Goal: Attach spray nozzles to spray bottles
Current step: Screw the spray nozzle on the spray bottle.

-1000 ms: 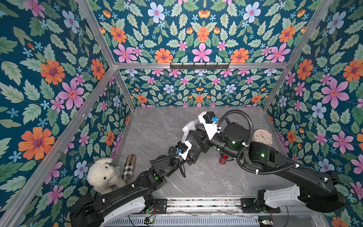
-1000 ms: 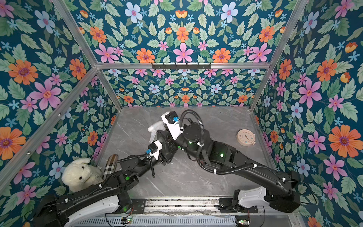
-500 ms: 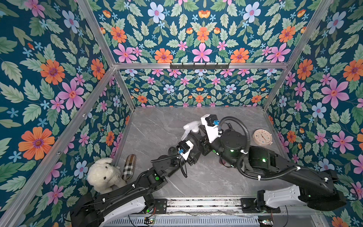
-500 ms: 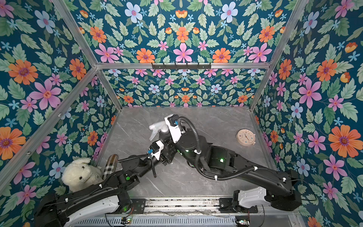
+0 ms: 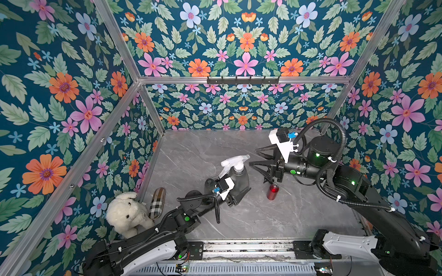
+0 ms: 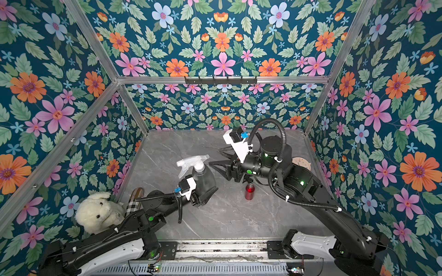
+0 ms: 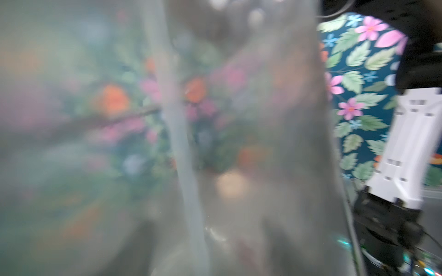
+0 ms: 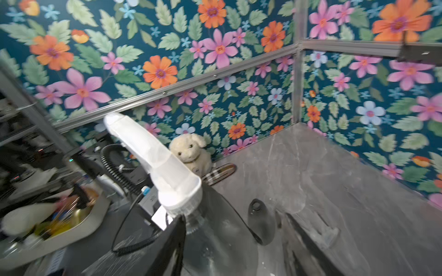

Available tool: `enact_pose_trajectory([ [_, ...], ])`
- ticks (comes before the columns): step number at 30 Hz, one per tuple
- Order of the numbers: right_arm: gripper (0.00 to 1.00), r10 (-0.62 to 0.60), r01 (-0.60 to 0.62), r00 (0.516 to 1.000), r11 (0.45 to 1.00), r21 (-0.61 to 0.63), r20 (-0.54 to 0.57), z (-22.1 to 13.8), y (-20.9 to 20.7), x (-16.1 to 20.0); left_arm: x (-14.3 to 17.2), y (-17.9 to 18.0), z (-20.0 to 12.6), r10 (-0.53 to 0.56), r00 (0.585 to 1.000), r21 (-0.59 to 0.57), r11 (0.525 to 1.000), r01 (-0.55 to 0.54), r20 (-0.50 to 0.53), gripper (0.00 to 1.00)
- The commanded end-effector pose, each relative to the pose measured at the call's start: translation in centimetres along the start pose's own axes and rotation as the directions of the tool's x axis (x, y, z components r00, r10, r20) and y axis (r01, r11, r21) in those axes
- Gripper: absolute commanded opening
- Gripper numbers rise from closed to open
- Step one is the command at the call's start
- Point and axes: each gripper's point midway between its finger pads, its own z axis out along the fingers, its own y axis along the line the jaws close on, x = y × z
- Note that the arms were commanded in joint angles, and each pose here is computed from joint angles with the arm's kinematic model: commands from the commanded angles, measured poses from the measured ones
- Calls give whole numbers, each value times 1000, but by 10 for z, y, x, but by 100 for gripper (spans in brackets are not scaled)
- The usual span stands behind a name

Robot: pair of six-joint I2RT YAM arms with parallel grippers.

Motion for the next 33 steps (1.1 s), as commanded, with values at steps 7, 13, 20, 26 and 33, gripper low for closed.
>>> enact_pose_trajectory([
  [7, 63, -67, 37, 994, 953, -300, -89, 7, 43, 11, -2, -22, 2, -20, 1000, 139, 990, 20, -6, 0],
  [13, 44, -50, 22, 994, 962, -274, -95, 15, 36, 10, 1, -19, 3, -16, 1000, 116, 993, 17, -13, 0],
  [20, 30, -72, 50, 991, 981, -186, -112, 30, 35, 22, -3, -2, 4, -7, 1000, 22, 1000, 7, 4, 0],
  [26, 26, -36, 33, 995, 999, -33, -92, 46, 22, 33, -8, 19, 6, 2, 1000, -96, 995, 1, 24, 0],
  [33, 26, 58, -43, 997, 968, 248, -55, 75, 1, 53, -6, 42, 13, 19, 1000, -219, 975, -17, 3, 0],
])
